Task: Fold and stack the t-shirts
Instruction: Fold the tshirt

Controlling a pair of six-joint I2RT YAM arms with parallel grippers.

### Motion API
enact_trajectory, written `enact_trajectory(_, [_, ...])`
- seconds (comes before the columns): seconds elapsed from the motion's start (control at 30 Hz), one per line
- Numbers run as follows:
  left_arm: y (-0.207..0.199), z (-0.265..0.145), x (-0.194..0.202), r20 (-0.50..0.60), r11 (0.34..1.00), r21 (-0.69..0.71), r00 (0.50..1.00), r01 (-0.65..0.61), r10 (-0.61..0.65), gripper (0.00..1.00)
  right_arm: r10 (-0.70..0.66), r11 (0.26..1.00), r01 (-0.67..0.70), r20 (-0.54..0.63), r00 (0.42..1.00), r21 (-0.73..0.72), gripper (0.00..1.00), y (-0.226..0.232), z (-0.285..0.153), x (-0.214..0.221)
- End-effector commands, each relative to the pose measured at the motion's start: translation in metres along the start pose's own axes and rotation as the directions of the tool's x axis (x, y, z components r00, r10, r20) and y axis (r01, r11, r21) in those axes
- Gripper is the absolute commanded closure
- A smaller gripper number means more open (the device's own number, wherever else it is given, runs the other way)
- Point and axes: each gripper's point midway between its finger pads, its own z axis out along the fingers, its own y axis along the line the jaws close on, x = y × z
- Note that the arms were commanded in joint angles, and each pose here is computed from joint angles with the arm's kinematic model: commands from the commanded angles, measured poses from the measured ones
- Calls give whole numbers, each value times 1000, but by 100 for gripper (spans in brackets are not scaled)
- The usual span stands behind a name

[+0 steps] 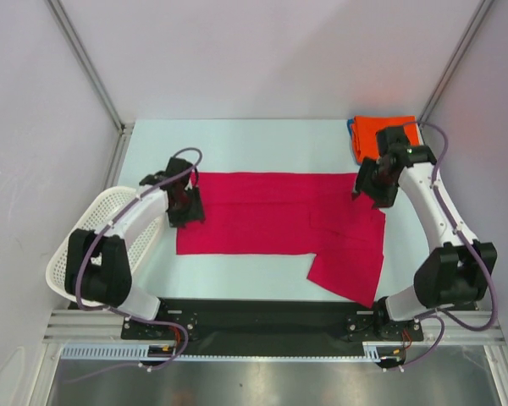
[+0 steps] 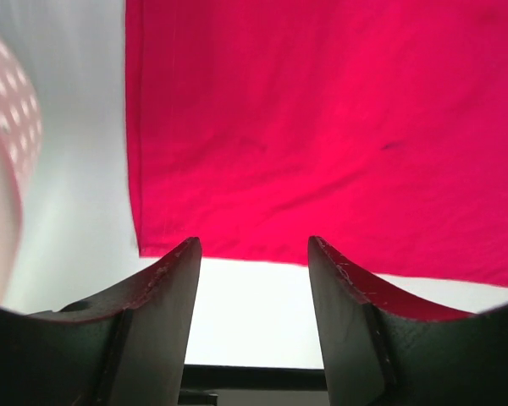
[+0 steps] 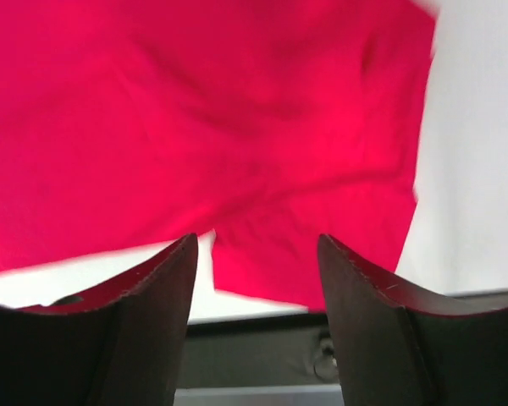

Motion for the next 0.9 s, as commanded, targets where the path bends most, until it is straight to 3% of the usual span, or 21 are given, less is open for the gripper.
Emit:
enact_trajectory(0.0, [6, -5, 16, 82, 999, -19, 996, 32, -31, 41, 28, 998, -31, -76, 997, -47, 38, -2, -7, 46])
enact_trajectory(0.37, [59, 14, 62, 74, 965, -224, 990, 136, -122, 44, -50, 977, 36, -60, 997, -210, 41, 8, -49, 86])
enact_trajectory(0.6, [65, 32, 60, 95, 954, -253, 986, 158, -138, 47, -39, 966, 10, -109, 993, -259, 43, 8, -54, 111])
enact_trajectory(0.77, [59, 46, 56, 78, 957, -247, 988, 152, -137, 49, 82, 983, -101, -123, 989, -156, 47, -8, -50, 118])
enact_trajectory(0.87, [55, 52, 57, 60, 960, -236, 989, 148, -138, 57, 181, 977, -192, -118, 976, -95, 47, -16, -46, 120])
